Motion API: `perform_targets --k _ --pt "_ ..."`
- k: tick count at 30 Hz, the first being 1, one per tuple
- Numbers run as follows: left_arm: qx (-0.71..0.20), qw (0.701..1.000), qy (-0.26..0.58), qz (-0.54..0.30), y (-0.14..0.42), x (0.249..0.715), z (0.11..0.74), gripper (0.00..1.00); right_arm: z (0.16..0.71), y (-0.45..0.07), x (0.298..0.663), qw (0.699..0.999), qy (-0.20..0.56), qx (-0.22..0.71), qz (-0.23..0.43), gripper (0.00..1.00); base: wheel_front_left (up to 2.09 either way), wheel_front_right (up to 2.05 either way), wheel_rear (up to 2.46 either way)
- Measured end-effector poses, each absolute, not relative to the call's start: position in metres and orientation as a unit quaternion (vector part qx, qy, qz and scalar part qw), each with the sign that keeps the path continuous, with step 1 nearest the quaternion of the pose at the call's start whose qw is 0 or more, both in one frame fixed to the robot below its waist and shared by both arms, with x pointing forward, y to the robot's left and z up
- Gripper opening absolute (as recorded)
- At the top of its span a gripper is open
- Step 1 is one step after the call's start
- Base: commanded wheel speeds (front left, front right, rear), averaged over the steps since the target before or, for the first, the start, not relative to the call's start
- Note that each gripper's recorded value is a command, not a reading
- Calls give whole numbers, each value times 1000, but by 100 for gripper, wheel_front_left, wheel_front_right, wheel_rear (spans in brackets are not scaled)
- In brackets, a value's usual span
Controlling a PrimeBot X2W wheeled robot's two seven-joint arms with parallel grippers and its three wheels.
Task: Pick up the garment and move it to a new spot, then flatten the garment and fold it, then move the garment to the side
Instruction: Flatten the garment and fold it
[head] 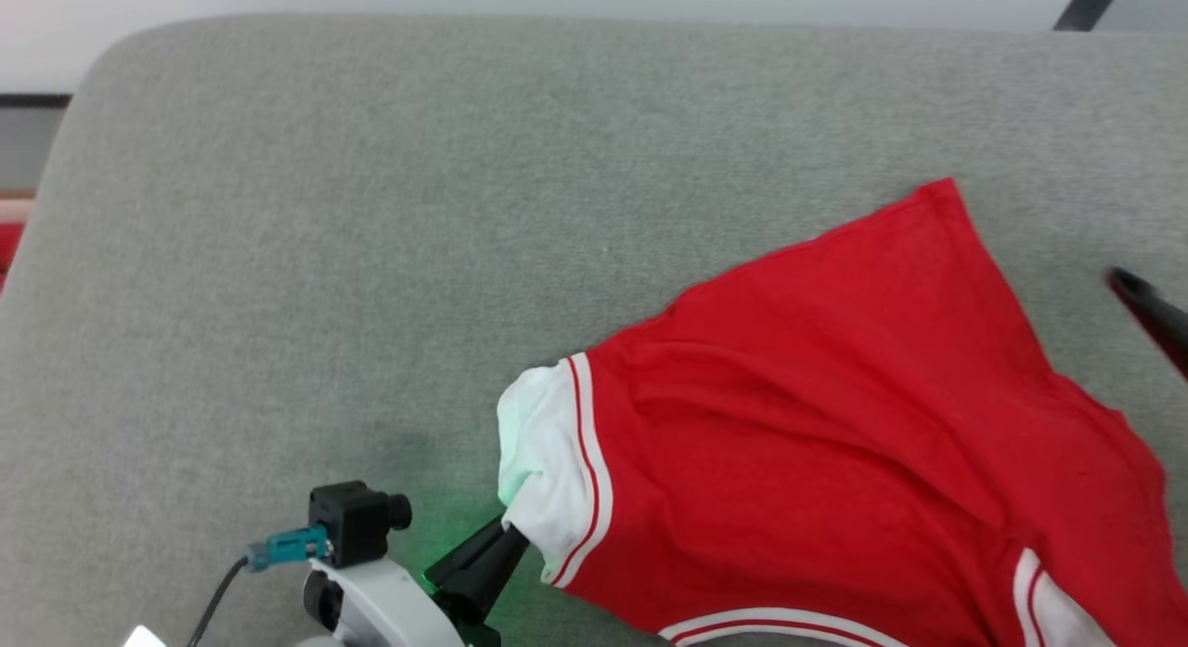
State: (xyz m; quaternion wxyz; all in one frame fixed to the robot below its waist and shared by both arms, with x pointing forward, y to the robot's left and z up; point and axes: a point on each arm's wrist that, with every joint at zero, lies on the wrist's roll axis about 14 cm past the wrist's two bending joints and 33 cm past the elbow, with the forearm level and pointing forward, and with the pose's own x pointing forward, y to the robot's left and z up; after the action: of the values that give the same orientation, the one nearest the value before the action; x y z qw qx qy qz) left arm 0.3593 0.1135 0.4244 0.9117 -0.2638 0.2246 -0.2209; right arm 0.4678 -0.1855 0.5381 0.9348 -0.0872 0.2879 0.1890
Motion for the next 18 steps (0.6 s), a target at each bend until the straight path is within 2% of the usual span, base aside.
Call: perform_targets --k 4,10,18 --pt "-267 913 226 -211 118 362 420 0 517 -153 500 922 303 -90 224 100 0 0 0" --pt "-273 913 229 -199 123 368 412 0 473 -134 546 906 344 -106 224 100 0 0 0" --pt "-279 913 238 -179 131 372 398 0 398 -125 559 866 424 -138 227 100 0 0 0"
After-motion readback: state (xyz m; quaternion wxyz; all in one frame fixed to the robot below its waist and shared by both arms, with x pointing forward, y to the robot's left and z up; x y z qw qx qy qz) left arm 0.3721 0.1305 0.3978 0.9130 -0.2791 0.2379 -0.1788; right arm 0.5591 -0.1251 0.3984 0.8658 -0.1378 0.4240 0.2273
